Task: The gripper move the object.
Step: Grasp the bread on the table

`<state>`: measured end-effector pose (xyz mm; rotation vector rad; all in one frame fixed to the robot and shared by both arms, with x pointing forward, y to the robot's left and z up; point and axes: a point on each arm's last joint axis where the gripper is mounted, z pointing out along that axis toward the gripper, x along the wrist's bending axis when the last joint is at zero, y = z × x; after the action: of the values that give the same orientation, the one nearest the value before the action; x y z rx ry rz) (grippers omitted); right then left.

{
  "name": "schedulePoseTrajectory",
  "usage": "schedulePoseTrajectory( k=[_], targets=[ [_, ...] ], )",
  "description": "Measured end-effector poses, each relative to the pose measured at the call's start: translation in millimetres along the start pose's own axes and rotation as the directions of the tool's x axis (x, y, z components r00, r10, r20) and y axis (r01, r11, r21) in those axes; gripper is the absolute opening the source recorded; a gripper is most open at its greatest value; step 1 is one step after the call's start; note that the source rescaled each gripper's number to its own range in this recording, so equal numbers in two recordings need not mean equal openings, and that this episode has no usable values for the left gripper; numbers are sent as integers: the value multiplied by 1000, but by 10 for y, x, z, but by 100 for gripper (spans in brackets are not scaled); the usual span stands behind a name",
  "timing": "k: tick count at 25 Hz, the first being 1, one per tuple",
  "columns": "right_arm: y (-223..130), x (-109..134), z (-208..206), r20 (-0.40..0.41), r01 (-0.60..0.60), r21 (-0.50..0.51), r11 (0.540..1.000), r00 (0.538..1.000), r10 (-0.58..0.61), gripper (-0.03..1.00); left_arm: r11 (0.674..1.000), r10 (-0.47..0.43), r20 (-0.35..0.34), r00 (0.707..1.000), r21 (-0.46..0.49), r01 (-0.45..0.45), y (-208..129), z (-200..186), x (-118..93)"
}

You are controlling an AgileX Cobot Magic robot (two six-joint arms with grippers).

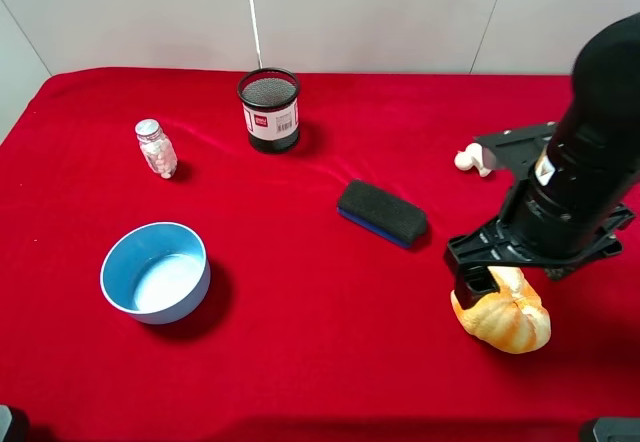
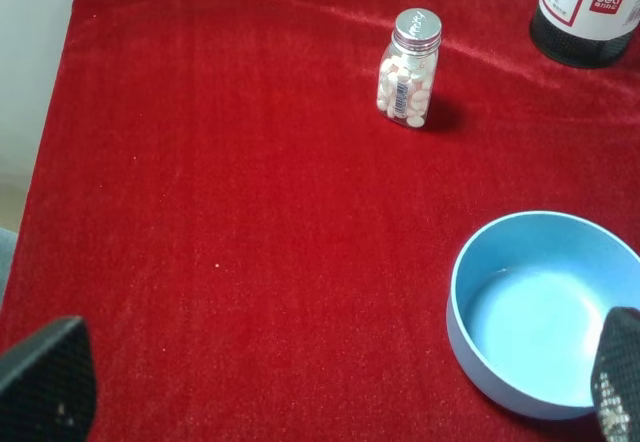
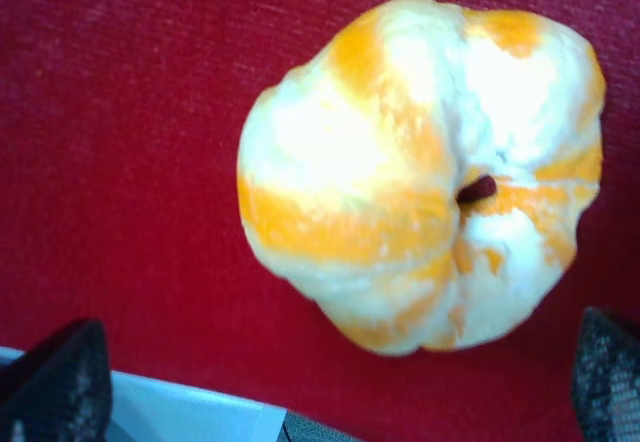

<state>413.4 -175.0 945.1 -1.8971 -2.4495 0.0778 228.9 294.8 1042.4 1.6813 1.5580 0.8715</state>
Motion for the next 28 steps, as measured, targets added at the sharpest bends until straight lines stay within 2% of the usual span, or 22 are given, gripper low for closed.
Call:
schedulePoseTrajectory(
  k=[8,20,28],
  targets=[
    [98,29,231,16,18,44,999,1000,-19,100,1000,0,0,1000,0,0,0,0,0],
    [56,11,417,-11,13,-24,1000,1000,-13,100,1000,0,0,1000,0,0,0,0,0],
    [86,24,513,-12,6,-14,1000,1000,-6,100,1000,0,0,1000,0,0,0,0,0]
  ],
)
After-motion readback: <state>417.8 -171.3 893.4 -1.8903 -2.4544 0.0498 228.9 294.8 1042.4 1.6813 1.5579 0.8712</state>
